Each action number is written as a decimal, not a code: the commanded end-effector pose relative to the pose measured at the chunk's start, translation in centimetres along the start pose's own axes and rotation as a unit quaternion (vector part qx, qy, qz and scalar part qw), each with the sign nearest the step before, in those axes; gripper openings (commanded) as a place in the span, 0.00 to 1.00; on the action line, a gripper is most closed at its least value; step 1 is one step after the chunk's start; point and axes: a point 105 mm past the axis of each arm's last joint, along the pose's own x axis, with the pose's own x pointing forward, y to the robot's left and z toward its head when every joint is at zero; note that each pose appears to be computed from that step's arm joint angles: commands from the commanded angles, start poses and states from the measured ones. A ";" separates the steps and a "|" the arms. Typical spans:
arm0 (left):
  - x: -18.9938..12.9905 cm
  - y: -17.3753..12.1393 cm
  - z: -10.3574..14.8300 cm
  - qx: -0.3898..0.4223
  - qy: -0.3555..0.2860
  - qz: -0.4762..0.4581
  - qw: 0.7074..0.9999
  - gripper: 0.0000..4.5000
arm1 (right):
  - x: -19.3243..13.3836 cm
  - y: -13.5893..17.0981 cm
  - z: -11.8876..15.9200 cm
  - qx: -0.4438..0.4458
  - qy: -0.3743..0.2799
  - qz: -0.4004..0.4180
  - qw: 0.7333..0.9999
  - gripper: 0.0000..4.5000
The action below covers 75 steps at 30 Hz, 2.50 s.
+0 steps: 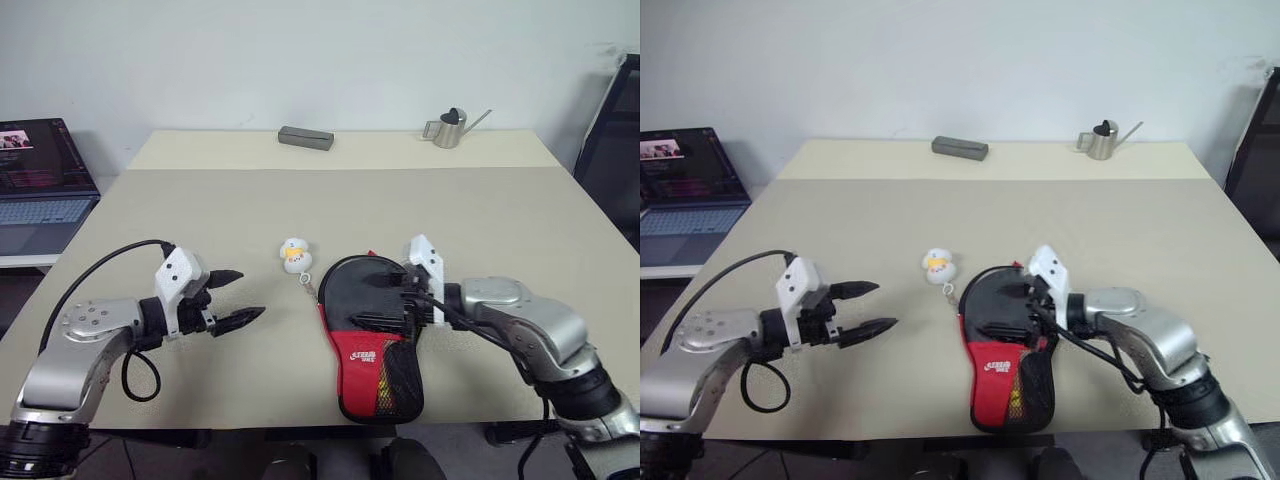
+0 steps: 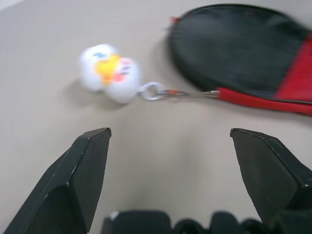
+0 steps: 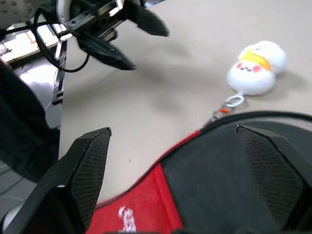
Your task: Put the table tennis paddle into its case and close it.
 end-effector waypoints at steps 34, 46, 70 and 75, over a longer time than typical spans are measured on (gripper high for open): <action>11.5 3.8 2.4 -0.025 -0.011 0.007 1.000 0.95 | 1.3 -1.8 -7.8 -0.030 0.082 -0.082 0.993 1.00; 13.7 2.4 -0.9 -0.062 0.042 -0.036 0.997 0.95 | 1.6 -1.8 -7.3 -0.024 0.071 -0.092 0.993 1.00; 11.0 0.1 -0.5 -0.098 0.010 -0.096 0.990 0.06 | 2.0 -2.5 -7.1 0.004 0.057 -0.138 0.989 1.00; 9.6 -1.4 1.6 -0.096 -0.023 -0.130 0.987 0.05 | 1.5 -2.7 -8.8 0.010 0.095 -0.154 0.983 1.00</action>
